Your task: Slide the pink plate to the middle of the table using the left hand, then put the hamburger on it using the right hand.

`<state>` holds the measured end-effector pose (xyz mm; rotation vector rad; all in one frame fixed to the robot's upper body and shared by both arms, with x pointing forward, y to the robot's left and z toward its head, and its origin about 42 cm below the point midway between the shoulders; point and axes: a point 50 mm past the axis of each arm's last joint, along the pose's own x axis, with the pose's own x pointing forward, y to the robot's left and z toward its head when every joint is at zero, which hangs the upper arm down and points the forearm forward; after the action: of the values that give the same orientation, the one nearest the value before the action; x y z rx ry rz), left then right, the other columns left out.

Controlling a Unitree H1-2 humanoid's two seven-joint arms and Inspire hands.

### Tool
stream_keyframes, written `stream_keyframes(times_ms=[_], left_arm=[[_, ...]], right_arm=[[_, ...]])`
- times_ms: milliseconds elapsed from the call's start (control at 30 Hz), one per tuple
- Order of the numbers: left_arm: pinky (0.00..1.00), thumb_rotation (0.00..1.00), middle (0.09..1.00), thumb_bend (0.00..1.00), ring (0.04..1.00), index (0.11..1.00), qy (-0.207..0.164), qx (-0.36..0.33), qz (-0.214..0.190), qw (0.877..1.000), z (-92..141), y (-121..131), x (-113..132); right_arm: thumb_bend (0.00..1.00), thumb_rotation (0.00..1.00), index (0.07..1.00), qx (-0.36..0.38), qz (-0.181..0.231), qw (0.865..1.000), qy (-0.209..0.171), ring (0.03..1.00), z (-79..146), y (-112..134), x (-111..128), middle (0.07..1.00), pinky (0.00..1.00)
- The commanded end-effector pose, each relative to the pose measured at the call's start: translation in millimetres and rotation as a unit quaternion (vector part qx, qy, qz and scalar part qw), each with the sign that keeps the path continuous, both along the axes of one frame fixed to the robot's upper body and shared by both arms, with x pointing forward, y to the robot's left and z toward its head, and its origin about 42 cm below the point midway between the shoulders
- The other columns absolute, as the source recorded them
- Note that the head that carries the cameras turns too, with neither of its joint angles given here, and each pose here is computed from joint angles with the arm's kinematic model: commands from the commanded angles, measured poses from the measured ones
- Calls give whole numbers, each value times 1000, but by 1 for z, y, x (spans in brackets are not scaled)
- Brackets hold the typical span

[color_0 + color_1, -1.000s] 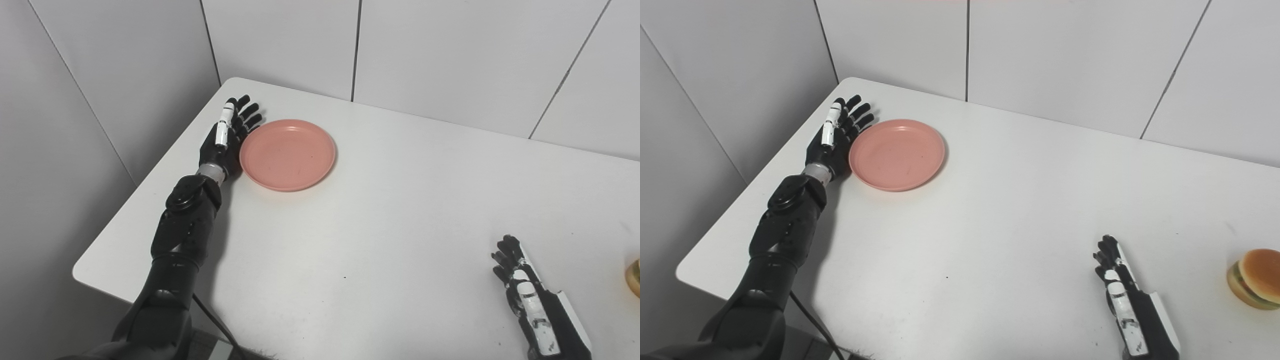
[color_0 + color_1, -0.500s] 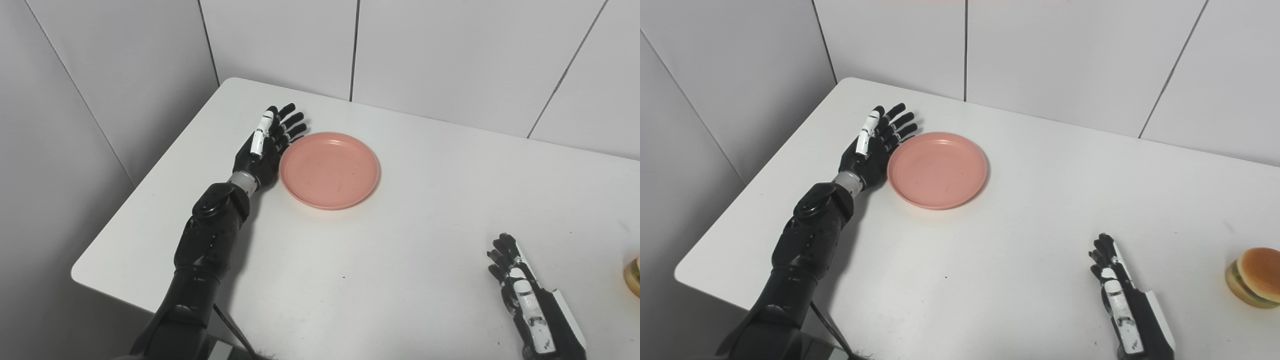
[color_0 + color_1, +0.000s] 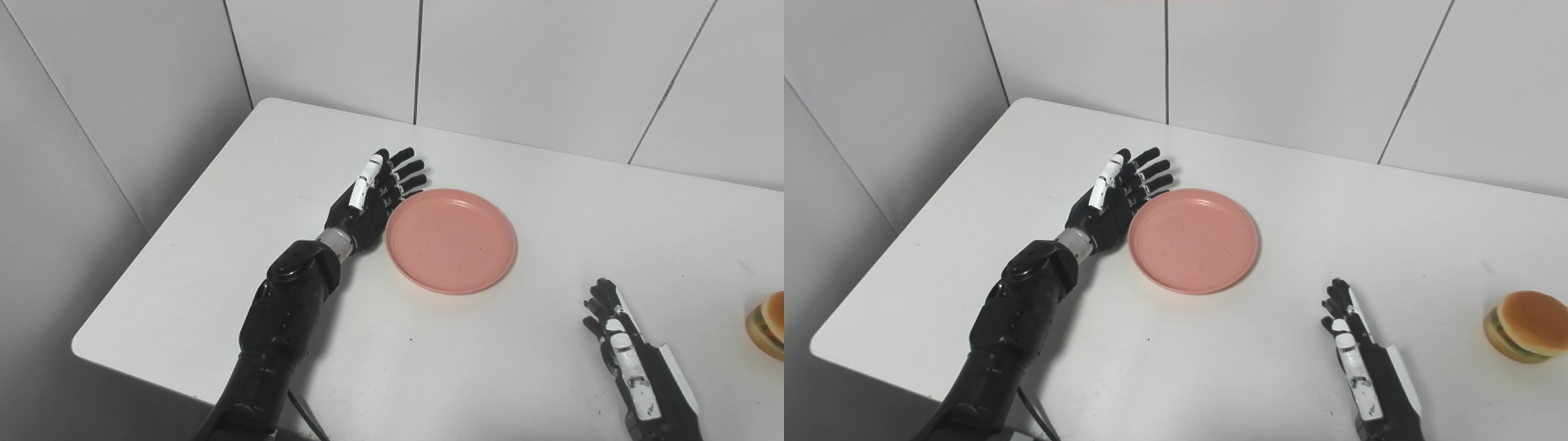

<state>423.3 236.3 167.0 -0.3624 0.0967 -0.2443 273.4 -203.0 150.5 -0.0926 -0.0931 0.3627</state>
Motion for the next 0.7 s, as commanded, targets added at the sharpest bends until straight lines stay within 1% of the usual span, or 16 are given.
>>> stream_keyframes(times_ms=[0,100,200,400,467,567,667], left_arm=[[896,1000,906,338,899,900,63,8,-17,998,-25,-10,-11],[891,1000,908,341,898,909,60,8,-34,998,-22,-26,-11],[898,1000,910,343,903,905,61,2,-42,997,-19,-39,-11],[892,1000,901,350,896,894,65,-5,-54,996,-16,-65,-11],[891,1000,903,358,896,895,67,-10,-60,996,-17,-74,-13],[887,1000,900,352,894,891,66,-11,-67,995,-20,-81,-16],[890,1000,903,349,895,894,63,-6,-72,995,-22,-82,-19]], right_arm=[[157,1000,1000,11,8,999,-35,1000,13,3,1,1000,1000],[151,1000,1000,18,9,999,-38,1000,15,5,1,1000,1000],[169,1000,1000,17,7,999,-39,1000,17,7,0,1000,1000],[129,1000,1000,14,2,999,-43,1000,20,10,-2,1000,1000],[136,1000,1000,14,0,999,-44,1000,20,11,-2,1000,1000],[133,1000,1000,13,-4,999,-45,1000,20,12,-3,1000,1000],[130,1000,1000,10,-6,999,-47,1000,20,13,-3,1000,1000]])
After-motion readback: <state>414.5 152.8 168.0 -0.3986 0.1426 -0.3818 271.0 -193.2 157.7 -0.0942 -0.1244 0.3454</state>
